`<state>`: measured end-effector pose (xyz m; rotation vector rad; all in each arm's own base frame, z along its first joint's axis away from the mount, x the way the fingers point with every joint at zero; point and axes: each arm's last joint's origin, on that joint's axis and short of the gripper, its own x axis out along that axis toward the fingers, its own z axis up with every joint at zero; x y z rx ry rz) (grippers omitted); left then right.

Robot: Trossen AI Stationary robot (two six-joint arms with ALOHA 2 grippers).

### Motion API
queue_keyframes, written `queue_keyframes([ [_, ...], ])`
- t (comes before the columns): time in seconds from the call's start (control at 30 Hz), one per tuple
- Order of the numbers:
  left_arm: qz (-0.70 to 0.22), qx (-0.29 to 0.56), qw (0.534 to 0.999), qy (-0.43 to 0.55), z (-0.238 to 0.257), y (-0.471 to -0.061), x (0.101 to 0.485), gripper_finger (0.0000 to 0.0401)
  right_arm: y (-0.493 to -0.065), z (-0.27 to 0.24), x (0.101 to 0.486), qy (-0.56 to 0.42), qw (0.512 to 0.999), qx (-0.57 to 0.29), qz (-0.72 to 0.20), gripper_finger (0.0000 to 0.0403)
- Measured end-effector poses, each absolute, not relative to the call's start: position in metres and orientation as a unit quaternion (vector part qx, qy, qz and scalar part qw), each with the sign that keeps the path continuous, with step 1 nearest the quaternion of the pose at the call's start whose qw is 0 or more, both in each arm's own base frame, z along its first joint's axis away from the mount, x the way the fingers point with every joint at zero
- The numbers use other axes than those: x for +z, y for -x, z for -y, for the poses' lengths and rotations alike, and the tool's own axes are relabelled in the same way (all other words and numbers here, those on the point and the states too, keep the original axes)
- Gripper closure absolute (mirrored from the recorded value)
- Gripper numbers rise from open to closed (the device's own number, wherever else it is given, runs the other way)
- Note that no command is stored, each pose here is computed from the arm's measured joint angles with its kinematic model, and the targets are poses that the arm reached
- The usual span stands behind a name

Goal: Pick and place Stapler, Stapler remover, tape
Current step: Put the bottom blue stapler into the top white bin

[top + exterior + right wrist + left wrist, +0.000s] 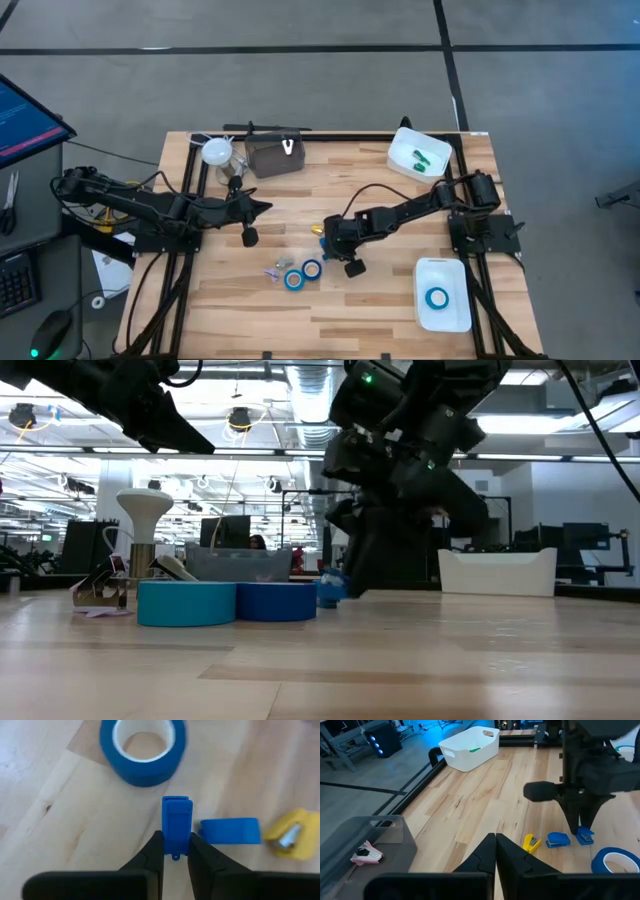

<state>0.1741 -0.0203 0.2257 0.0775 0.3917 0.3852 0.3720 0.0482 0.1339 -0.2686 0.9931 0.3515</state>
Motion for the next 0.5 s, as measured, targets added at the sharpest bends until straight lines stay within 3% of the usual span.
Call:
queue_keyframes([
  [0.27,-0.194,0.190,0.962,-0.039,0.020,-0.174,0.226,0.0398,-0.361,-0.018,0.179,0.103,0.877,0.120,-0.454,0.0357],
  [0.5,-0.195,0.190,0.961,-0.039,0.020,-0.174,0.225,0.0398,-0.330,0.017,0.226,0.106,0.879,-0.002,-0.464,0.0357],
])
